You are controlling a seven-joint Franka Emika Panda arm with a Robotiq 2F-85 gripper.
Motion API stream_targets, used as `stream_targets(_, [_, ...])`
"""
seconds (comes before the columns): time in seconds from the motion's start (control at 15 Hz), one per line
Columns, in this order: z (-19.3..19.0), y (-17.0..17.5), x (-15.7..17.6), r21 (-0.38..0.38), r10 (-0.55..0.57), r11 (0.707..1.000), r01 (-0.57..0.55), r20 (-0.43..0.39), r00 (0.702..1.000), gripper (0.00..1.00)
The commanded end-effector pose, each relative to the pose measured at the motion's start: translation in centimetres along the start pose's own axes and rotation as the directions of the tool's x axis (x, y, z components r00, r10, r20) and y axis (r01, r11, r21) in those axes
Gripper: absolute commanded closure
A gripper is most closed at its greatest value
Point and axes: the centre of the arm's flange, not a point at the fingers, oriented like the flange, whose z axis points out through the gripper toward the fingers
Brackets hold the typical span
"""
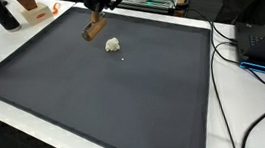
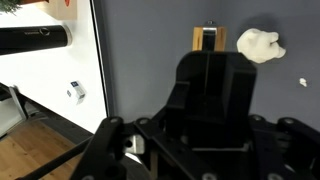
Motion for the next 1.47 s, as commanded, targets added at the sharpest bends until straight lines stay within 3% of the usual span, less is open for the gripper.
stream_targets(0.0, [-2.6,3.1,-2.5,0.091,-0.073,0.993,0.076,-0.037,0.997,0.77])
stream_targets(0.67, [-8.1,6.5,-4.7,0.292,-0.213,0.923,0.250,-0.152,0.965,0.77])
stream_targets(0.93, [-9.5,7.0,-5.4,0.330,-0.268,0.887,0.323,-0.202,0.942,0.77])
stream_targets(1.27, [-10.8,7.2,-6.3,0.313,-0.362,0.842,0.439,-0.273,0.891,0.77])
stream_targets(1.33, [-10.5,6.6,-4.8,0.305,-0.339,0.865,0.399,-0.231,0.912,0.77])
stream_targets(1.4, [-10.6,6.6,-4.8,0.303,-0.343,0.863,0.403,-0.235,0.910,0.52])
